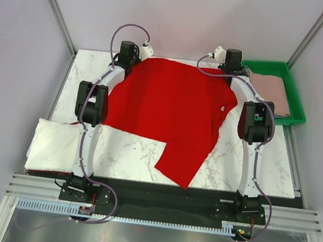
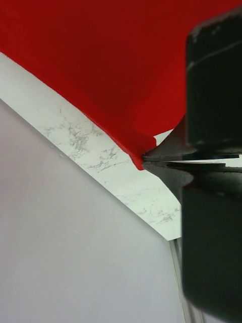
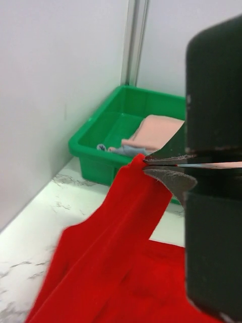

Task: Fold and stack the t-shirts
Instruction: Fold the tshirt

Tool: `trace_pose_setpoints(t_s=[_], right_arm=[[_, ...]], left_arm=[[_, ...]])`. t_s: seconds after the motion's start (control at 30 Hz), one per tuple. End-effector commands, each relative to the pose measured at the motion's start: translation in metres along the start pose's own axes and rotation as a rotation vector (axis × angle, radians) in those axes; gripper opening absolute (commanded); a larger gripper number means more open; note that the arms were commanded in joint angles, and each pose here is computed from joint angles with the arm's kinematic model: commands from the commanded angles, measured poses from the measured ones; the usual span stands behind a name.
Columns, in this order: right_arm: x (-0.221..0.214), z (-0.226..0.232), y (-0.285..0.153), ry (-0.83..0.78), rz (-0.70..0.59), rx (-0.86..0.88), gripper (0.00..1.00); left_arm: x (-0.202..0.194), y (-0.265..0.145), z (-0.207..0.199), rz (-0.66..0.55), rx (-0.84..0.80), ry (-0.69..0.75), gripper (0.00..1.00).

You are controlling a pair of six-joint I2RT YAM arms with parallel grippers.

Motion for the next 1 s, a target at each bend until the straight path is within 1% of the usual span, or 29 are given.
trace_pose_setpoints(t_s=[0.0,0.2,0.43,0.7,0.9,0.97], right_arm=[[0.025,-0.036,-0.042,0.076,-0.084,-0.040,0.00],[0.038,-0.041,-0.070,0.074,-0.102,-0.001,0.00],[0.036,-0.049,-0.096,0.088,-0.092,0.023,0.00],[0.023,-0.043,-0.124,0.119,-0.072,0.104,0.00],[0.015,-0.033,-0.145,0.141,-0.069,0.170,0.00],[0.012,-0.024,-0.149,0.135,-0.063,0.199,0.00]], left_arm=[[0.038,-0.036,0.037,-0.088,0.049,-0.091,0.02],[0.039,-0.034,0.061,-0.115,0.107,-0.079,0.02],[0.039,-0.035,0.081,-0.143,0.135,-0.072,0.02],[0.039,-0.043,0.084,-0.153,0.120,-0.062,0.02],[0.032,-0.050,0.078,-0.140,0.099,-0.051,0.02],[0.026,-0.050,0.075,-0.128,0.091,-0.053,0.02]])
Point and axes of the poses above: each gripper's point midway between its finger pads, its own y axis out along the fingers, its own z axis along the line the jaws close on, x = y × z, the point moved 9 cm from there along -y, back along the fingers, and after that the axes turned 8 degrees about -y, right-handed, at the moved point
